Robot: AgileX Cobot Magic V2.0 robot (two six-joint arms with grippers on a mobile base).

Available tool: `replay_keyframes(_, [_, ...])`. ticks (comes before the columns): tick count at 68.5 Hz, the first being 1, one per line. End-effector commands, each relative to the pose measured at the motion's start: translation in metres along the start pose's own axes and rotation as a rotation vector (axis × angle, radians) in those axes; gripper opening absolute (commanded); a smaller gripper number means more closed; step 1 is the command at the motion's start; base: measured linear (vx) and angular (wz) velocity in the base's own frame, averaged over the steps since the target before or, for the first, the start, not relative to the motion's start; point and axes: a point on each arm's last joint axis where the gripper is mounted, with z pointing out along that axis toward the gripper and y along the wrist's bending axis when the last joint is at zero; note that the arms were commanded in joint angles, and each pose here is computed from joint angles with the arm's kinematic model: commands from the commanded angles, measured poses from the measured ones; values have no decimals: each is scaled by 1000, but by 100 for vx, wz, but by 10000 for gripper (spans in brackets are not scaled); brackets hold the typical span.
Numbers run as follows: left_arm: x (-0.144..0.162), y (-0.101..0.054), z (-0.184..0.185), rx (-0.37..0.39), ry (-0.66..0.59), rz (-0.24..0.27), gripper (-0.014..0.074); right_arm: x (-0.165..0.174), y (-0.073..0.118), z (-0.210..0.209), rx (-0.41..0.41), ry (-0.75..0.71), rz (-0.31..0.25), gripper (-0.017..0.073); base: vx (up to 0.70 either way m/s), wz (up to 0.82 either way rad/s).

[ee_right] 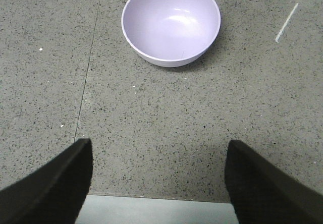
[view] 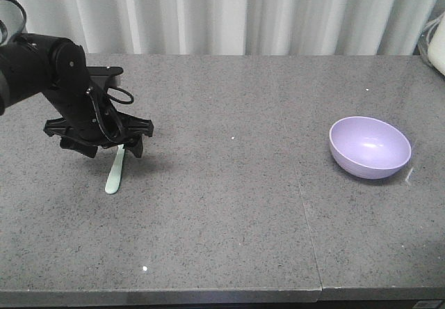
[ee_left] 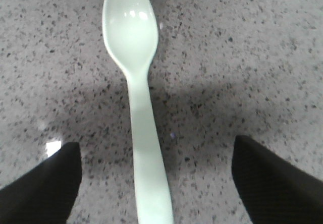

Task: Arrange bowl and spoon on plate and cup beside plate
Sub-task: 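Open the left gripper and lower it onto the spoon handle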

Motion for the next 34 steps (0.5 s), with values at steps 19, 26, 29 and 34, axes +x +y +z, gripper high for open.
replay_keyframes(19, [-13,-6,-4,30,-104,-8,590,-10,0,-9,2,-86,-6,538,0,0])
replay_keyframes(26, [-14,-7,-1,31,-109,-9,590,-10,0,-9,2,-86,-6,538,0,0])
replay_keyframes(29, [-14,-7,1,32,-110,-9,590,-10,0,-9,2,-86,-6,538,0,0])
replay_keyframes(34, [-15,-7,4,30,-103,-12,590,-10,0,-9,2,-86,-6,538,0,0])
